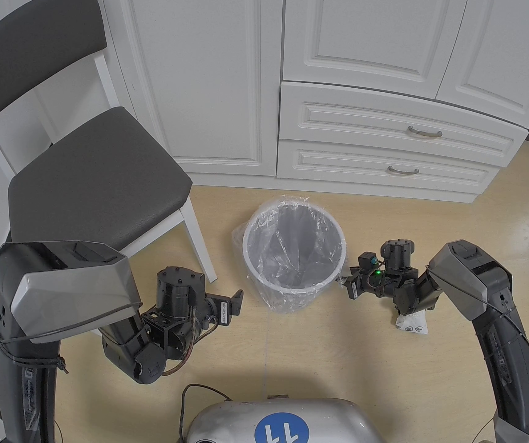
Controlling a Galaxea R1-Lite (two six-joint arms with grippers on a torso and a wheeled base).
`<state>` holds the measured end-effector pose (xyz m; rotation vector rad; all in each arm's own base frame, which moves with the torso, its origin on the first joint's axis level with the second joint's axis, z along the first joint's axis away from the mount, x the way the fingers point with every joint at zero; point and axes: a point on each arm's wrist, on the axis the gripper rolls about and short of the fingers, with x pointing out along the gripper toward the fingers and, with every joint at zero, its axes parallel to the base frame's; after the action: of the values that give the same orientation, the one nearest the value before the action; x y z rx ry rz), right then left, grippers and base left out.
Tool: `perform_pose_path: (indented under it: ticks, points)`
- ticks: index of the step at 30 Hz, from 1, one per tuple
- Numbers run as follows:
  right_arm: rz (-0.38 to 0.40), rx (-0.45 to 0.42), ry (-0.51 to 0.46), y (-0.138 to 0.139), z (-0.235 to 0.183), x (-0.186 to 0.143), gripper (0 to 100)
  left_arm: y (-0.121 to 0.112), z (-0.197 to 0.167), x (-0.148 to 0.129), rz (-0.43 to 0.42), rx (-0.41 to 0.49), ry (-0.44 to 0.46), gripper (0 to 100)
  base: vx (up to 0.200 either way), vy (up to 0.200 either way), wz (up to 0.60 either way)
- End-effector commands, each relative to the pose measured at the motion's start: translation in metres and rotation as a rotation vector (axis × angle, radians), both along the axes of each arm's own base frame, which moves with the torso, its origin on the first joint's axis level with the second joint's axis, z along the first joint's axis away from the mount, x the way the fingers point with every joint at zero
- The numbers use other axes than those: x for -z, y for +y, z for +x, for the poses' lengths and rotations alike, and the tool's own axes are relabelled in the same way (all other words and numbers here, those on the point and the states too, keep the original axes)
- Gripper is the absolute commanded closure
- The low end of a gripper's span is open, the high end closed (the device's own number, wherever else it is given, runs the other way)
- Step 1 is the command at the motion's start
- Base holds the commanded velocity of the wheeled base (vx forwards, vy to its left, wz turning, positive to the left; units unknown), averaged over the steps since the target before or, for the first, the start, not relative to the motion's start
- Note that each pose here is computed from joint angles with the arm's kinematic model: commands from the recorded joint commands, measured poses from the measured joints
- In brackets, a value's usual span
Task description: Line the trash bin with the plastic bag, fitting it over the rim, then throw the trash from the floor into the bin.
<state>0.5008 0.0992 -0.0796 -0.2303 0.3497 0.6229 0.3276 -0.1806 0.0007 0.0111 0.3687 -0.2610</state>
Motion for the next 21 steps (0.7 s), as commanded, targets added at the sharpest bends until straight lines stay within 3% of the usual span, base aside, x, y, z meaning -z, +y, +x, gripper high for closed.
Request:
perform_pose_path:
  ticks: [1,7,11,17,21]
  points:
    - [0.0,-0.001,0.006,0.0,-0.001,0.001,0,0.0,0.0,0.002,0.003,-0.001,0.005,0,0.0,0.0,0.0]
    - [0.001,0.001,0.006,-0.011,-0.014,-0.012,0,0.001,-0.001,0.001,0.006,-0.001,0.003,0,0.0,0.0,0.0]
    - [0.006,-0.044,-0.011,-0.014,-0.032,-0.031,0,0.001,-0.004,-0.009,-0.002,-0.002,-0.017,0,0.0,0.0,0.0]
    - [0.033,-0.214,-0.134,-0.038,-0.07,-0.046,0,-0.006,-0.013,-0.015,-0.003,0.031,-0.018,0,0.0,0.0,0.0]
    - [0.025,-0.186,-0.153,-0.039,-0.076,-0.054,0,-0.009,-0.015,-0.012,0.005,0.04,-0.007,0,0.0,0.0,0.0]
